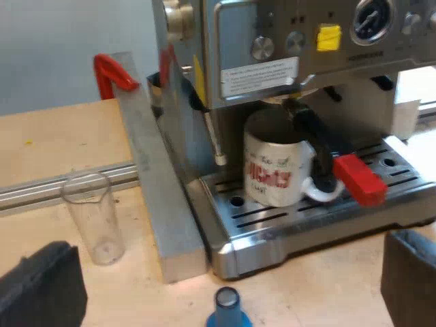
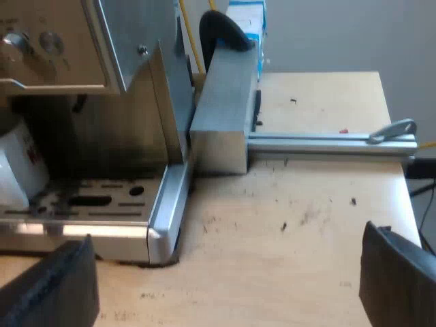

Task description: Place mug into machine

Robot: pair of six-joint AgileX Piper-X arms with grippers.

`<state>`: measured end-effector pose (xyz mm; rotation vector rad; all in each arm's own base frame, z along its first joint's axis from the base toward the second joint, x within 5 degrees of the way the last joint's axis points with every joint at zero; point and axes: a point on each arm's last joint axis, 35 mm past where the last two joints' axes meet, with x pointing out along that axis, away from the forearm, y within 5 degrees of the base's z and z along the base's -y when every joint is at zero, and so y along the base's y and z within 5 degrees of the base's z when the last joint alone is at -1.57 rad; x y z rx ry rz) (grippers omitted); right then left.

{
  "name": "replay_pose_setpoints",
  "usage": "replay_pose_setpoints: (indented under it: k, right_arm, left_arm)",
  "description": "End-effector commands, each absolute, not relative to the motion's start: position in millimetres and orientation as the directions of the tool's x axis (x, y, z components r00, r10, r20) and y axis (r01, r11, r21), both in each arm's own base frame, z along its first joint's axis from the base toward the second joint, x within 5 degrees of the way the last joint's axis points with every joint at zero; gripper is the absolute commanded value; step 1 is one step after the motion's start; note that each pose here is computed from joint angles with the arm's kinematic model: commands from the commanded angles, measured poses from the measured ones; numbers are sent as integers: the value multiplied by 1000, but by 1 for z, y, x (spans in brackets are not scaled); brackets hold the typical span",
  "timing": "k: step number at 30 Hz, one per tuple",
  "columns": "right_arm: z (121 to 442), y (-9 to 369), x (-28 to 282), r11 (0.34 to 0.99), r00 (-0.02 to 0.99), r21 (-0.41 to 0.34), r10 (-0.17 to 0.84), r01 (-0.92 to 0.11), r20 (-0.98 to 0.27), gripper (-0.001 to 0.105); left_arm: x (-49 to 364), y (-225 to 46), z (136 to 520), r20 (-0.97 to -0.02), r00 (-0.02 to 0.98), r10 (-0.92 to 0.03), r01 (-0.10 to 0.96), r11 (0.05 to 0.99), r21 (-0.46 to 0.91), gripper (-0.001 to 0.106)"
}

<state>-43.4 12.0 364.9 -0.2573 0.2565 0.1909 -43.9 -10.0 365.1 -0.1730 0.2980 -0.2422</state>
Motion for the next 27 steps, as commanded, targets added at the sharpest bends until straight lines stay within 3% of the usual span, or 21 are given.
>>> replay_pose_setpoints:
  k: [1, 6, 15, 27]
  right_arm:
    - [366, 11, -32, 945, 955, -244, 153, -217, -254, 79]
    - [345, 9, -4, 948, 955, -237, 152, -214, -256, 79]
    - [294, 6, 25, 951, 900, -186, 156, -249, -406, 79]
    - [293, 5, 27, 959, 905, -171, 141, -225, -401, 79]
  left_arm:
    - [-27, -8, 360, -272, 941, -201, 151, 969, -194, 89]
    - [-1, -7, 338, -290, 938, -192, 124, 963, -239, 89]
    - [19, -7, 301, -401, 896, -193, 88, 960, -266, 89]
    - [25, -7, 292, -423, 885, -197, 87, 960, -266, 89]
